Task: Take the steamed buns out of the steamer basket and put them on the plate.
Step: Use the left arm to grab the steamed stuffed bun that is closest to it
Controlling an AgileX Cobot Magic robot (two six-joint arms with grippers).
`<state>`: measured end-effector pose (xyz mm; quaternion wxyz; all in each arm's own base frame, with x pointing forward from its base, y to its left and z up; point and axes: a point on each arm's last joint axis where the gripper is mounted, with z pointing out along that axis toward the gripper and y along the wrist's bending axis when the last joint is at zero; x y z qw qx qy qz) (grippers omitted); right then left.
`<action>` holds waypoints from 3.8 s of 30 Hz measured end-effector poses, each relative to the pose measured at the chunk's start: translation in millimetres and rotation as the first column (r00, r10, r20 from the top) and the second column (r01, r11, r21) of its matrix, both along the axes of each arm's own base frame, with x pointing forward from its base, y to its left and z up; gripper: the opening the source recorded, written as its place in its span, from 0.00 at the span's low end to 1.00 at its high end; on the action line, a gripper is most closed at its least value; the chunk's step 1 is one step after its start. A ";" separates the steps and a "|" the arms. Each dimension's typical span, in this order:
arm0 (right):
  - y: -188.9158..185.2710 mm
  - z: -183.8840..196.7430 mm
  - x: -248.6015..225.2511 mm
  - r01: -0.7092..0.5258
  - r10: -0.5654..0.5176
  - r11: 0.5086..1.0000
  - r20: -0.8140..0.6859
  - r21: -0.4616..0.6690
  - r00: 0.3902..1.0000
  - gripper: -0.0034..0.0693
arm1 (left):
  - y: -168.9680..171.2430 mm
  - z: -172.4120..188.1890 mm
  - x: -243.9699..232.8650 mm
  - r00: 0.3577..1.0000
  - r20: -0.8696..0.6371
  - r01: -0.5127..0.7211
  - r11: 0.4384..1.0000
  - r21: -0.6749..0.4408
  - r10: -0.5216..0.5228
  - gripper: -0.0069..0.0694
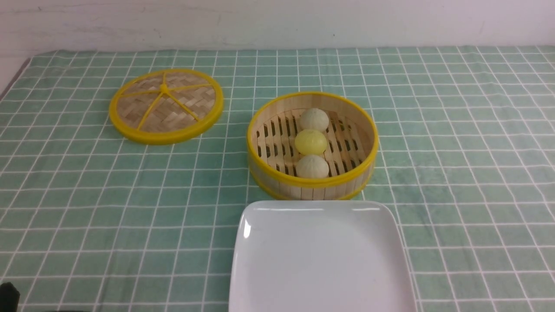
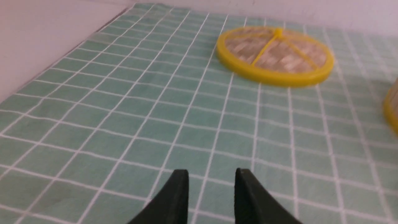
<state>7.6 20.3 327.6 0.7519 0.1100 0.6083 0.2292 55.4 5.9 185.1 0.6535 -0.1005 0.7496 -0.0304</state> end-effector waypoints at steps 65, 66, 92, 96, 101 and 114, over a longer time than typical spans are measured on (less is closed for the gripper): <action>6.3 83.5 311.3 -0.774 0.447 0.539 -0.665 -0.333 0.598 0.41 | -51.4 182.5 161.1 0.749 -0.139 0.601 0.753 -0.269 -0.648 0.47; 6.8 80.9 315.5 -0.778 0.448 0.535 -0.670 -0.328 0.591 0.41 | -52.1 180.0 164.6 0.739 -0.140 0.617 0.745 -0.255 -0.659 0.46; 72.7 18.1 374.1 -0.879 0.442 0.368 -0.775 -0.303 0.452 0.41 | -64.0 121.3 203.5 0.482 -0.278 0.724 0.557 -0.408 -0.831 0.45; 73.0 15.6 376.4 -0.878 0.444 0.375 -0.774 -0.299 0.453 0.41 | -68.0 121.4 202.7 0.470 -0.277 0.735 0.545 -0.403 -0.838 0.45; 74.6 17.7 376.4 -0.878 0.464 0.384 -0.761 -0.287 0.452 0.41 | -90.2 117.6 202.1 0.428 -0.288 0.768 0.513 -0.383 -0.857 0.45; 76.5 15.8 368.9 -0.916 0.490 0.327 -0.786 -0.233 0.375 0.41 | -135.7 82.4 248.2 0.480 -0.383 0.723 0.603 -0.336 -0.789 0.46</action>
